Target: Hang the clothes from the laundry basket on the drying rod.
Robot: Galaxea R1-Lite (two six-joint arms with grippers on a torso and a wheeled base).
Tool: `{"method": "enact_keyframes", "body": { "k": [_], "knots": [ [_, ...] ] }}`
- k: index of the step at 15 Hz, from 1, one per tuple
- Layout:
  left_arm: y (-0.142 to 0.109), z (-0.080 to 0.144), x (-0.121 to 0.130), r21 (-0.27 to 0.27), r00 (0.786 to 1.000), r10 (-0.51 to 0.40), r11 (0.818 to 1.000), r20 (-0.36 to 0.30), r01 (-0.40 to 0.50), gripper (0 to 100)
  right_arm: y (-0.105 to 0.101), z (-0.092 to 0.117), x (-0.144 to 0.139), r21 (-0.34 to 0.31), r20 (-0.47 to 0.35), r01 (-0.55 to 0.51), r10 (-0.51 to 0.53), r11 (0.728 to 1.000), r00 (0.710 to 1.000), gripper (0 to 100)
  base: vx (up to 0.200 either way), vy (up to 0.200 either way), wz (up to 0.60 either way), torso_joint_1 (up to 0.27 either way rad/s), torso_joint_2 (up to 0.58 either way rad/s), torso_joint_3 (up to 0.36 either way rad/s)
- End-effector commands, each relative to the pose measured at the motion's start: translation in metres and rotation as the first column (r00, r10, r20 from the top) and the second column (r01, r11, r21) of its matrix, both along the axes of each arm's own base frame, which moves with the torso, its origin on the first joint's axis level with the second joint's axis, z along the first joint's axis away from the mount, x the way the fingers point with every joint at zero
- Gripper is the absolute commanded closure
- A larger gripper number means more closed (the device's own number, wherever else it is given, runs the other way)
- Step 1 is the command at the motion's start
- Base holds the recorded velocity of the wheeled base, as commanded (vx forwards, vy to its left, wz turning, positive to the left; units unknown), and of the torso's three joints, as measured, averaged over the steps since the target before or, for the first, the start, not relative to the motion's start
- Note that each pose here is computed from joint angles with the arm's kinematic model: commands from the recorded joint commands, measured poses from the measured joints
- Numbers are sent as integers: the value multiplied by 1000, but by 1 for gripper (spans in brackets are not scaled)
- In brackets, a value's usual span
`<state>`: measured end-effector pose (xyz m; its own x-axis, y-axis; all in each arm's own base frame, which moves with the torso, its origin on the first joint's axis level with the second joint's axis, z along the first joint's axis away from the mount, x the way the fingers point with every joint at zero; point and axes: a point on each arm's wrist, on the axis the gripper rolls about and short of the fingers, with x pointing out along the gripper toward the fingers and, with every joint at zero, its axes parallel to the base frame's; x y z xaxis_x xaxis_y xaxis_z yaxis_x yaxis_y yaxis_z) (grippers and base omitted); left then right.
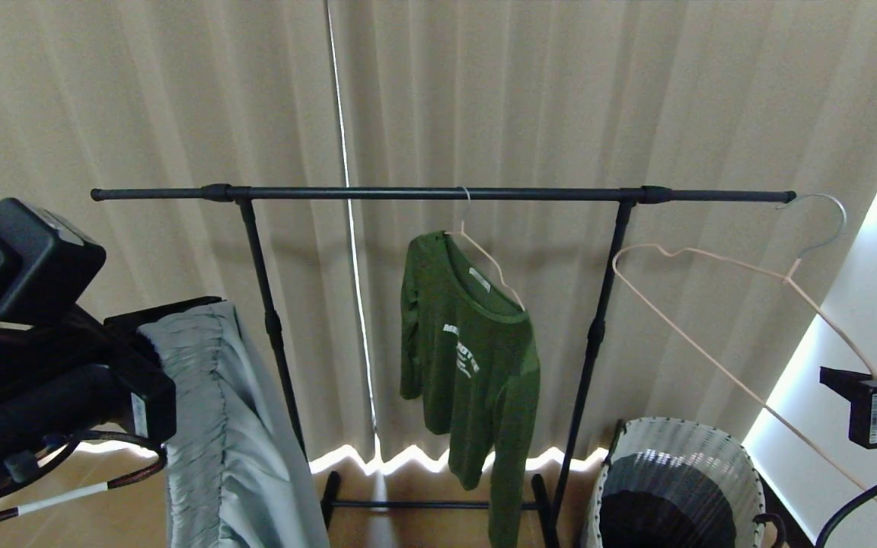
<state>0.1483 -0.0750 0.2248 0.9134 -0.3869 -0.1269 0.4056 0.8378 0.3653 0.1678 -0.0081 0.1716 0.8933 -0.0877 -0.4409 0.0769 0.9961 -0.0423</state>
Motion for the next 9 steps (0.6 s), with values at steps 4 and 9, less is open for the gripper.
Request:
{"method": "enact_keyframes", "body": {
  "k": [4, 9],
  "knots": [
    [-1, 1, 1, -2, 1000, 1, 1000, 3, -1, 100, 3, 4, -5, -2, 23, -19, 19, 1000, 1000, 100, 0, 200, 0, 5, 4, 0],
    [-1, -1, 2, 3, 1000, 1, 1000, -3, -1, 100, 3, 5, -6, -1, 32, -18, 18, 1000, 999, 100, 0, 160, 0, 2, 2, 1]
  ]
}}
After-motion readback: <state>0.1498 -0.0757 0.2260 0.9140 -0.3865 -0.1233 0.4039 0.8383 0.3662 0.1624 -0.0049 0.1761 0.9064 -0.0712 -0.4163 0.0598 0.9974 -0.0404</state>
